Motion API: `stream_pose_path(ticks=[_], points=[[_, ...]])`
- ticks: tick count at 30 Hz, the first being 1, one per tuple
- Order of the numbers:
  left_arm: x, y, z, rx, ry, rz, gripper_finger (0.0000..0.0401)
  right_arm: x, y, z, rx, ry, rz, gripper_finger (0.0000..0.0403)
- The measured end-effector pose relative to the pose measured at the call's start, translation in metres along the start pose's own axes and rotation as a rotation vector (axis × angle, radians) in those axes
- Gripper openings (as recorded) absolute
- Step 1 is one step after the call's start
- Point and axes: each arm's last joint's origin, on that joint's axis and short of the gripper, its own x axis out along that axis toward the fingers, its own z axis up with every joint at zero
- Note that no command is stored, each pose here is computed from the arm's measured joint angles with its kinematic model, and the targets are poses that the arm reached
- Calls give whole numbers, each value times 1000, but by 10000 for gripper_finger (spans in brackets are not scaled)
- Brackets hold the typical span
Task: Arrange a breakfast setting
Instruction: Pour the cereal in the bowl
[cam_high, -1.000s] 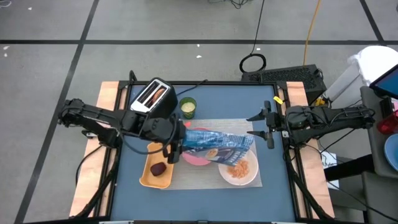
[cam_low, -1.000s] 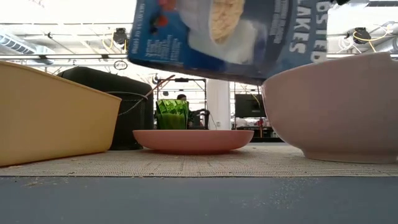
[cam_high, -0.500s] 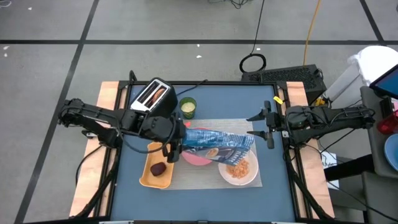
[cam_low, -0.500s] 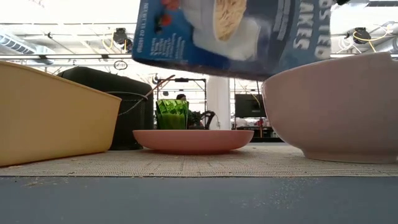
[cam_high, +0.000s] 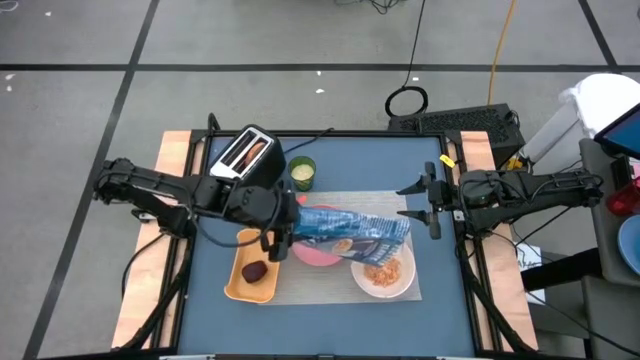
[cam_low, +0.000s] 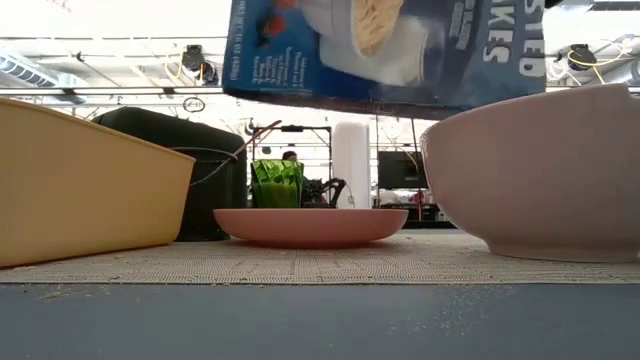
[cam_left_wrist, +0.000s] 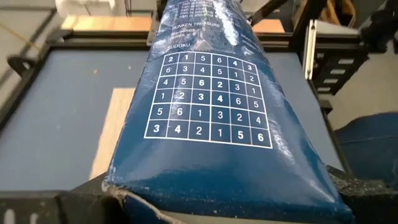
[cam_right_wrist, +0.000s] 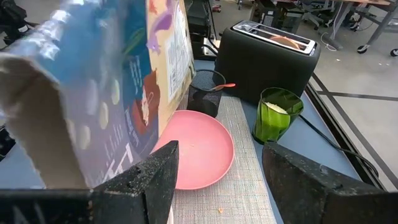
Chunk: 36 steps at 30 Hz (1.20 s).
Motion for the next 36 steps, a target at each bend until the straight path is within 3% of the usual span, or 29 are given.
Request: stream_pose_path(ticks=[5, 17, 21, 25, 36], points=[[0, 1, -2, -41, 14, 4, 264, 0, 0, 0, 0, 0, 1, 222], [0, 0, -1, -6, 12, 8, 264, 0, 0, 0, -1, 0, 0, 222], [0, -2, 4, -6, -39, -49, 264, 0, 0, 0, -1, 0, 1, 222], [1, 1, -2, -16, 18, -16, 264, 0, 0, 0, -1, 0, 1, 222], [0, 2, 0, -8, 0, -17, 264, 0, 0, 0, -3, 0, 0, 222]])
